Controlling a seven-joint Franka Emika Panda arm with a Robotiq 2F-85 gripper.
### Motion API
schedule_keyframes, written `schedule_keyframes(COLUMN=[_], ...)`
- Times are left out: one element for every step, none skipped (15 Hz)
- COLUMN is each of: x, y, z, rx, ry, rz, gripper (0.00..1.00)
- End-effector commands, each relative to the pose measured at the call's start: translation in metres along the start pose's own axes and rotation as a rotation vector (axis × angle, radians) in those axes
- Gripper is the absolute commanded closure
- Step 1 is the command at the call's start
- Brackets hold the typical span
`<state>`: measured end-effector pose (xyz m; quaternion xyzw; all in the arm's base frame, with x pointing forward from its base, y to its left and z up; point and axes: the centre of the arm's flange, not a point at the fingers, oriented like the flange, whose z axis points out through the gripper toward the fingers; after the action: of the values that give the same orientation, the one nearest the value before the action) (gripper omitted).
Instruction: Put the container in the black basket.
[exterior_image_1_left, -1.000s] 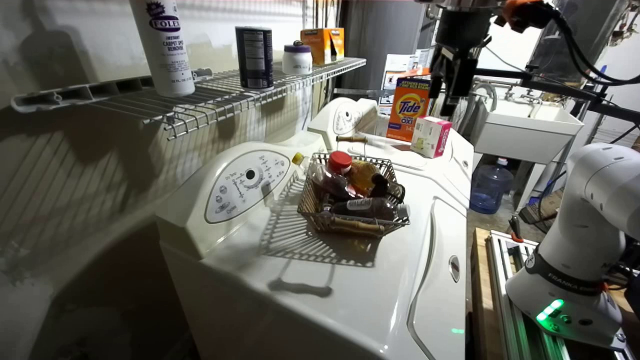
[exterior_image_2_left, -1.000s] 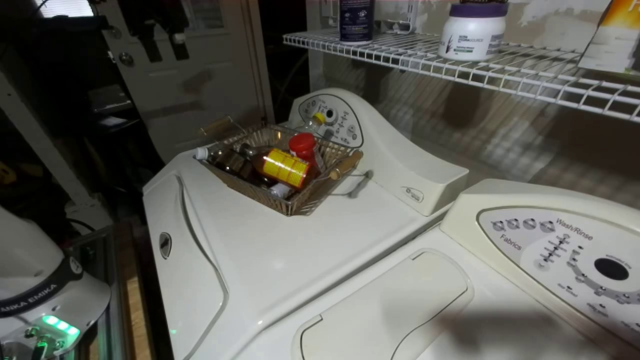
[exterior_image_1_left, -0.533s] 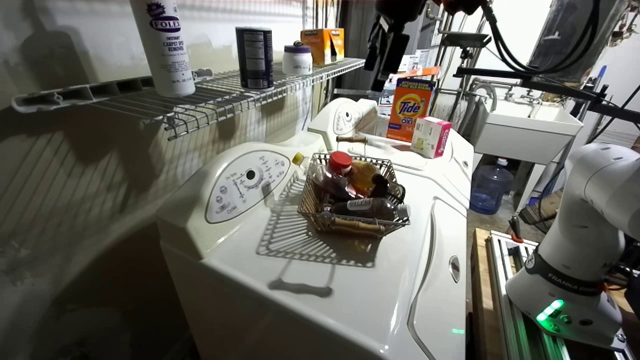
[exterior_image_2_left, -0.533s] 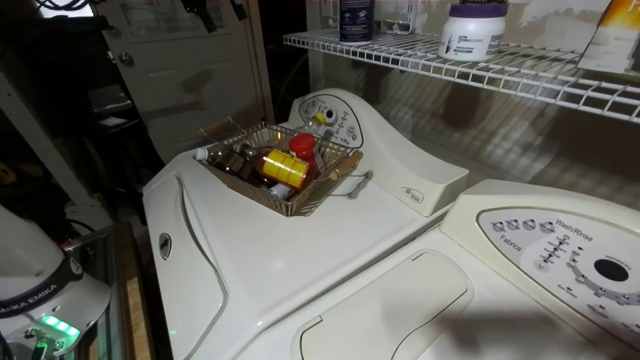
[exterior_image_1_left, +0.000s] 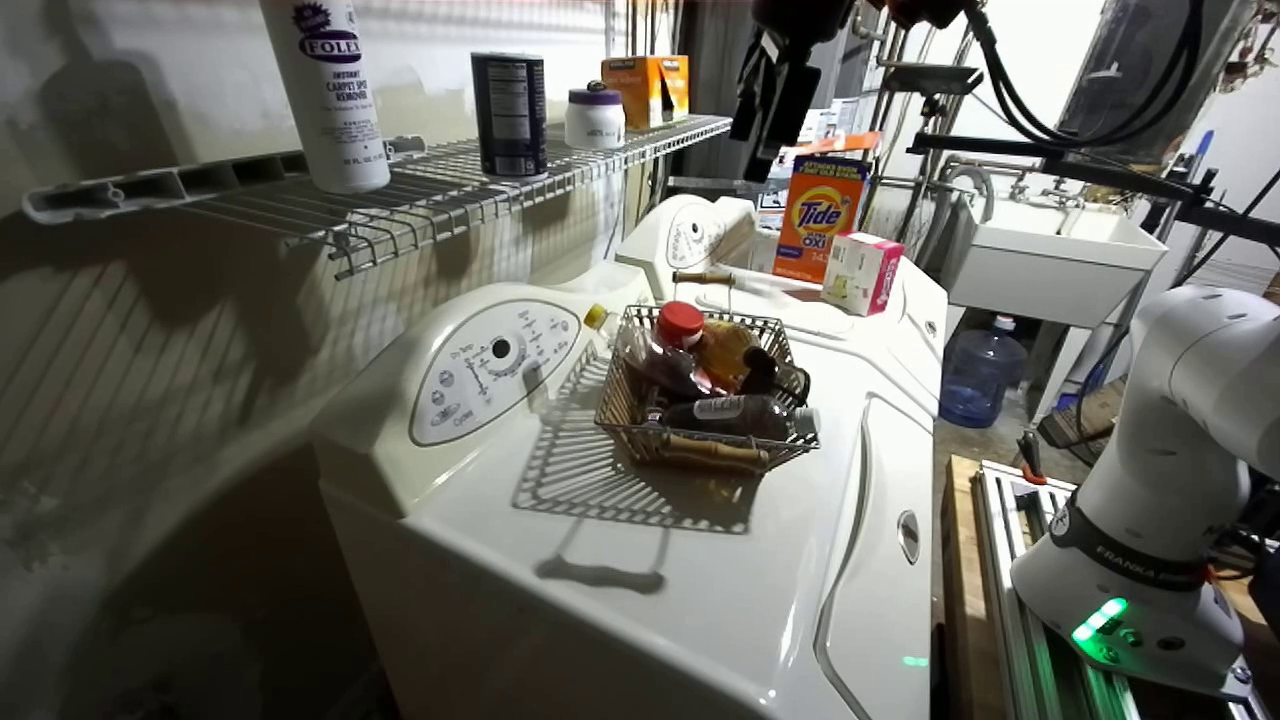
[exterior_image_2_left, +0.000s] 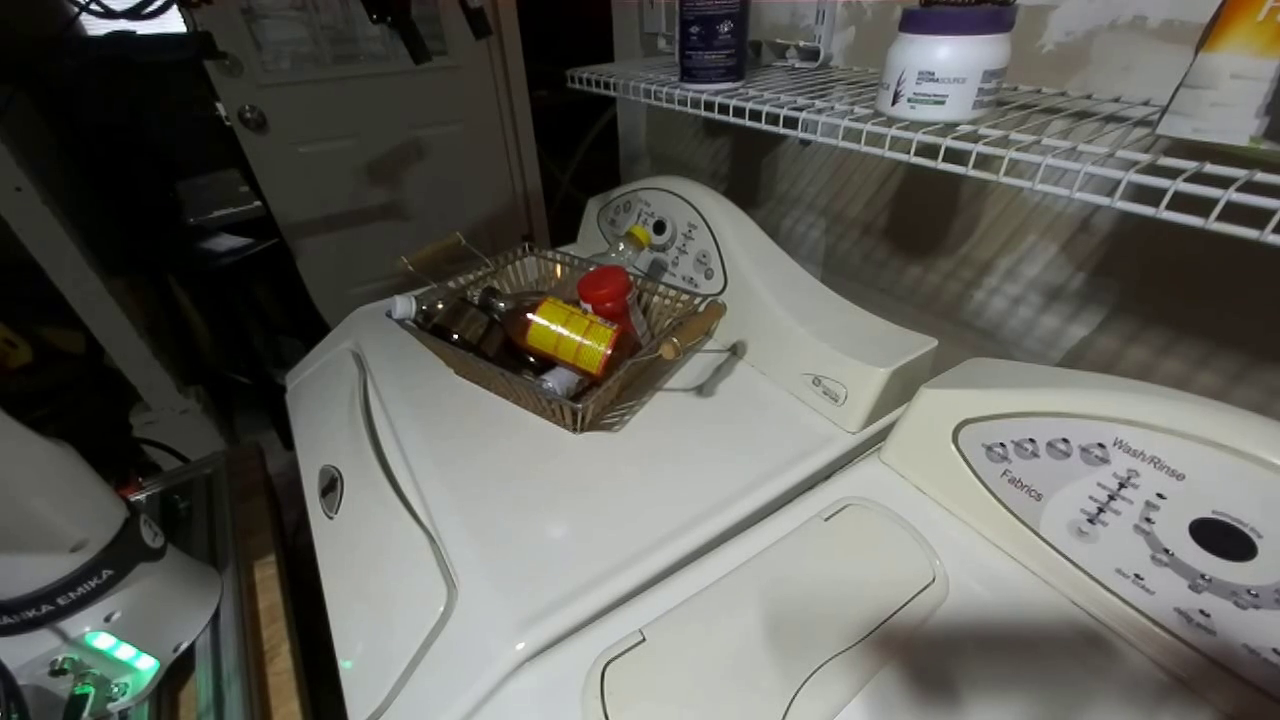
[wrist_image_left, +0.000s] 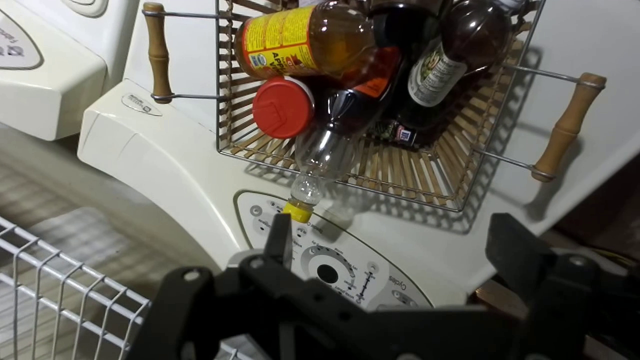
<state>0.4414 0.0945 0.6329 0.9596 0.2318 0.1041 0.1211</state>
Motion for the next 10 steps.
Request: schedule_keyframes(x=[0.0,0.004,0.007,0.014,0.019,0.025,0.03,0.037,0.042,0.049], y=[0.005,0.009,0.016,0.025,0.033,0.042,0.049,0.057,0.062,0.067], z=[0.016,0.018,0.019,0.02,0.021,0.021,0.021,0.022,0.025,0.027], rx=[0.004,0.026,0.01,0.011,0.016,0.03,0.061,0.065,0.078,0.077], ry=[0.014,0.052,0.088,0.136,0.183,0.236,0.29,0.325,0.361,0.383], rz=[0.057,0.077,0.094,0.12,0.141,0.153,0.158,0.171,0.184,0.194], gripper=[0.0,0.0,0.0,0.0,0.0,0.0,0.0,0.0,0.0,0.0])
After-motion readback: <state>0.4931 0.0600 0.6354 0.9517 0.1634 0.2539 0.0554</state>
